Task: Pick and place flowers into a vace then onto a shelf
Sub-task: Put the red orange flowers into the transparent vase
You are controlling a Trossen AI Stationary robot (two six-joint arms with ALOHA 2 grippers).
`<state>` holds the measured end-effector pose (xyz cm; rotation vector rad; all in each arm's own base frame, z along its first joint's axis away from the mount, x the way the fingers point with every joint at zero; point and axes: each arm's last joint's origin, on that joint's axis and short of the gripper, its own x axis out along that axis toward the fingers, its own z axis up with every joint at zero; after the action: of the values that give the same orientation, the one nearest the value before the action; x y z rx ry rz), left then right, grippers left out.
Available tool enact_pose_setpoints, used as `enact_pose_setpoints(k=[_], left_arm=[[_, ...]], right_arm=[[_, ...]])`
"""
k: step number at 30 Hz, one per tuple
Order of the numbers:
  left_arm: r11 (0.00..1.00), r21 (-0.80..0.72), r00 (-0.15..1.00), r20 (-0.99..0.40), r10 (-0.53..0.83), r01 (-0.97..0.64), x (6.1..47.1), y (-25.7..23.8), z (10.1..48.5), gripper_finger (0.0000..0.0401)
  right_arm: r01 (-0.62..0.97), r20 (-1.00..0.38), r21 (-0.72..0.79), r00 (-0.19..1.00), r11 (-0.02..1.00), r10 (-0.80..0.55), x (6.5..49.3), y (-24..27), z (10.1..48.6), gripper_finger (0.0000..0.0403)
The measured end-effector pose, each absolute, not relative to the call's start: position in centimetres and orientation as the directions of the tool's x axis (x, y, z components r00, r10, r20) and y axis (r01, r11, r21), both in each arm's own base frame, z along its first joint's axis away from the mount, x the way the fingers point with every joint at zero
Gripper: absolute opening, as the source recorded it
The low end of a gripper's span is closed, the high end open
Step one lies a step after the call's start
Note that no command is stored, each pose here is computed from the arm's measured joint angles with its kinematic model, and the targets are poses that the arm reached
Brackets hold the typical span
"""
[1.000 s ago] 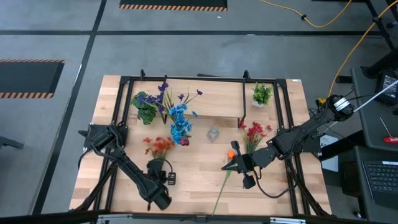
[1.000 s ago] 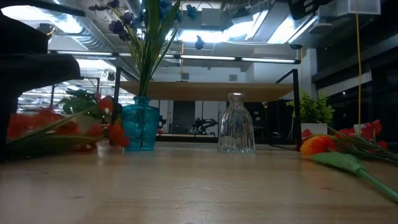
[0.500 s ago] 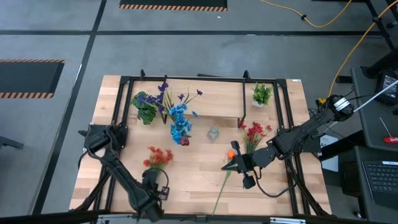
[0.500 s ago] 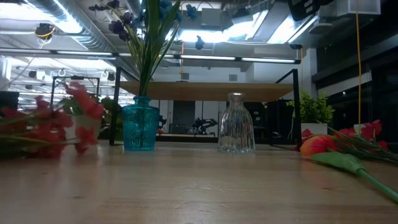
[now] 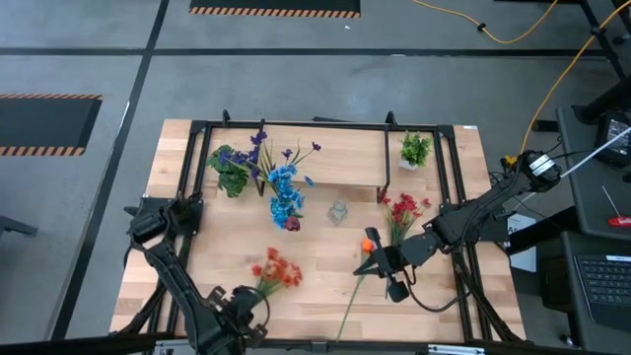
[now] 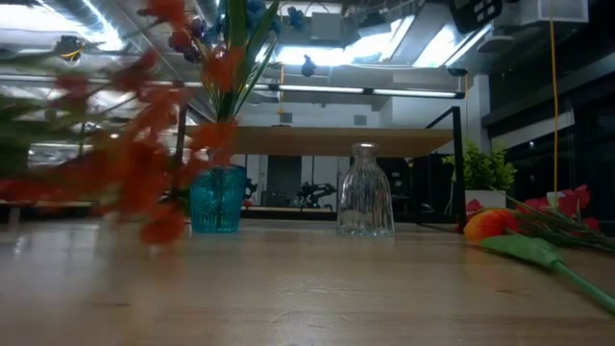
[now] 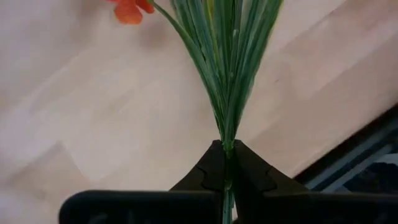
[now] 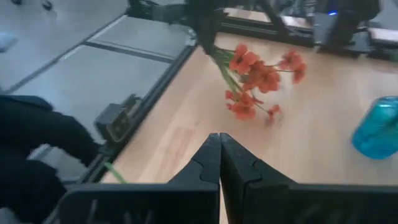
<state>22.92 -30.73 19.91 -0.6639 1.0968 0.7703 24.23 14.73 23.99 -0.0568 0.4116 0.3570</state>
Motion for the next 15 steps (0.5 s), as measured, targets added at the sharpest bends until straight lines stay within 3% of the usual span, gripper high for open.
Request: enact_pose_setpoints(k=[6,15], left_arm=[[0.733,-0.081,0.364,-0.901,0.236,-0.675,25.0,-30.2,21.5,0.0005],[0.887,-0.077,0.500,-0.847,0.182,-0.455,28.4,-29.4,22.3,0.0004]], right_arm=[[-0.385,-0.376,0.017,0.853,0.923,0.363,23.0,15.5,25.1,0.0000],[-0.390,-0.391,-0.017,0.850,0.921,0.353,19.8,15.3,27.0,0.0000]])
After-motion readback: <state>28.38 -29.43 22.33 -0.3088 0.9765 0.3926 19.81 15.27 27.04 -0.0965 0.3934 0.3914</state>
